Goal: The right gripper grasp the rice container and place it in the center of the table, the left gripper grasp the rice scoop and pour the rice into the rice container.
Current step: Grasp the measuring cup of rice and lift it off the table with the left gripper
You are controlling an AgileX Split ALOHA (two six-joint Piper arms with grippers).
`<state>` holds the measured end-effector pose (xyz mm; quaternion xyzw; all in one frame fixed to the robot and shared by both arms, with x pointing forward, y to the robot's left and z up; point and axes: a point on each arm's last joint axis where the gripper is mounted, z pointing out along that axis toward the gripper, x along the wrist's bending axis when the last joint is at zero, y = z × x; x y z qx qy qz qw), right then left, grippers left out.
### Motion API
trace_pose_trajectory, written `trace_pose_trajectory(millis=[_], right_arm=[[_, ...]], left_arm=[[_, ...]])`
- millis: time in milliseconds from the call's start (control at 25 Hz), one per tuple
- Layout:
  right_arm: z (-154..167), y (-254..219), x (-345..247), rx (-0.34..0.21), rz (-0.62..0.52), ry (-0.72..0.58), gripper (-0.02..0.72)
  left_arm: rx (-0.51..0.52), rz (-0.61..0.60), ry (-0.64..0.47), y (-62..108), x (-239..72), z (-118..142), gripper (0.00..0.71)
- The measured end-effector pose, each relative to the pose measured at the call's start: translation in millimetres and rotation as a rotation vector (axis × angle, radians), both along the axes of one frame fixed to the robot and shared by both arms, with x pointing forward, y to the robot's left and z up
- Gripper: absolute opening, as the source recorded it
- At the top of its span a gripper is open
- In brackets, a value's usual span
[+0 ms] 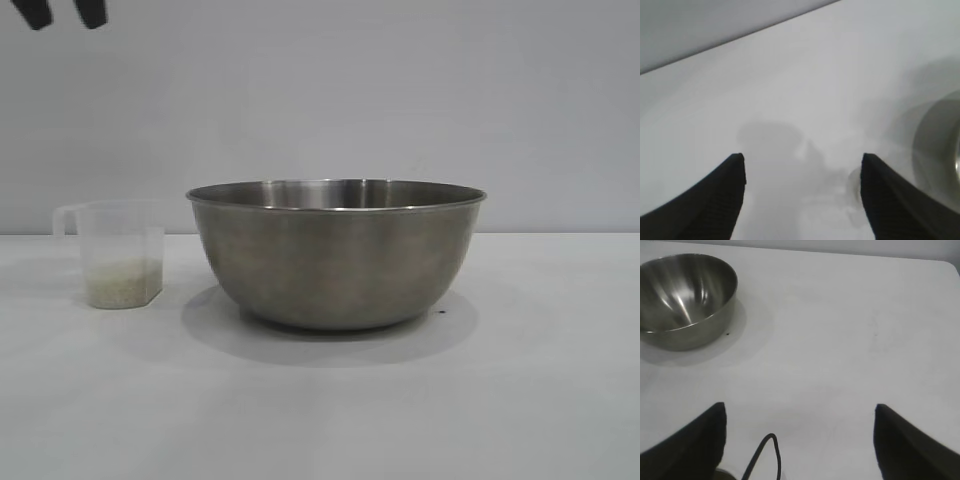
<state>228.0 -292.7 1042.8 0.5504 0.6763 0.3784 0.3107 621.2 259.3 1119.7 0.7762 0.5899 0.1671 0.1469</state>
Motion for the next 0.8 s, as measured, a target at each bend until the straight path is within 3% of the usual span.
trace_pose_trajectory(millis=[280,600,800], right_arm=[[0.0,0.0,0.0,0.0,0.0,0.0,0.543],[0.0,0.0,0.0,0.0,0.0,0.0,0.543],[0.0,0.0,0.0,0.0,0.0,0.0,0.543]], left_arm=[[-0.039,0.011,-0.055,2.7,-42.2,-2.5,0.43],[-0.083,0.014,-0.333,9.0,-101.6,-17.5,0.43],[-0.147,0.04,-0.502,11.4,-132.9,-40.0,0.43]])
